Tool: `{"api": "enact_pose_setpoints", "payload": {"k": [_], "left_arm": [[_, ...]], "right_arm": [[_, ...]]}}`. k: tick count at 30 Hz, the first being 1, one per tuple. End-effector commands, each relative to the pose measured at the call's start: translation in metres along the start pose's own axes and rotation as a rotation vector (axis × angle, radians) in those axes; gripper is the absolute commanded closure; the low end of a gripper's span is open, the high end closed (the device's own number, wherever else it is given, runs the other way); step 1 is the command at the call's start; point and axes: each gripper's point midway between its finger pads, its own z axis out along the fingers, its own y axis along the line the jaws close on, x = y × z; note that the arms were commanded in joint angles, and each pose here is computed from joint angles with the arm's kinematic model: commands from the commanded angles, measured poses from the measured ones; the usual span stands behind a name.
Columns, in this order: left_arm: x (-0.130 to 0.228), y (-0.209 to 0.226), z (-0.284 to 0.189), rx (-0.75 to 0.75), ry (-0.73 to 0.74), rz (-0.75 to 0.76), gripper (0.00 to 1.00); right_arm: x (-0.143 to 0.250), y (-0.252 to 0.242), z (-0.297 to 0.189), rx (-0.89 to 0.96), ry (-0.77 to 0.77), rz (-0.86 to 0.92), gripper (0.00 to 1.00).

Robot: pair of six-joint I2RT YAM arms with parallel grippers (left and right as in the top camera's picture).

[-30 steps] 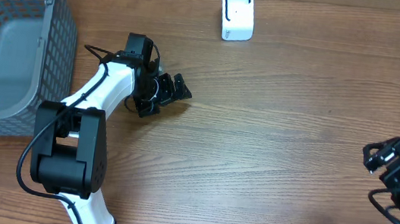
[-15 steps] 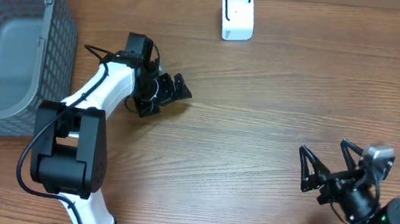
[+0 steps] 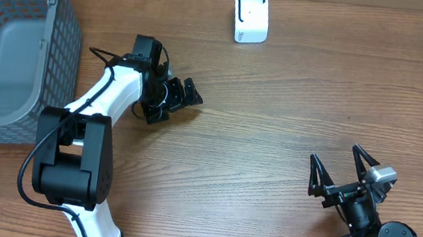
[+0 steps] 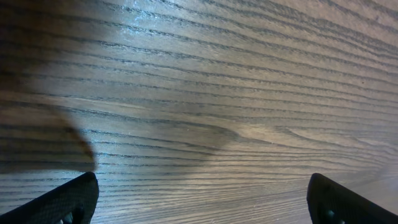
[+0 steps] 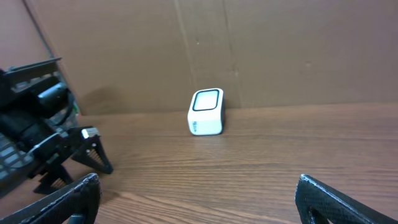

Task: Scan the item barcode

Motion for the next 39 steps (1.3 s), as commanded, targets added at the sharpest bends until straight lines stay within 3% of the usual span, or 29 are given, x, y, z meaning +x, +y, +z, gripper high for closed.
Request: {"api": "enact_pose_setpoints", "payload": {"k": [1,11,17,33,39], "left_arm": [[-0.005,-0.011,-0.011,0.016,-0.034,0.035,0.0],[-0.005,-0.011,-0.011,0.016,-0.034,0.035,0.0],[-0.005,-0.011,-0.011,0.016,-0.034,0.035,0.0],[-0.005,-0.011,-0.011,0.016,-0.034,0.035,0.0],[-0.005,-0.011,-0.011,0.016,-0.034,0.035,0.0]], "right_arm": [[-0.004,-0.009,-0.001,0.052,-0.034,-0.015,0.0],[-0.012,-0.008,-0.009,0.055,-0.106,-0.05,0.0],[0.016,-0.02,-0.008,0.103,0.001,-0.081,0.0],[0.015,-0.04,-0.011,0.22,-0.001,-0.125,0.0],[0.015,-0.041,-0.011,0.227,0.013,-0.252,0.0]]}}
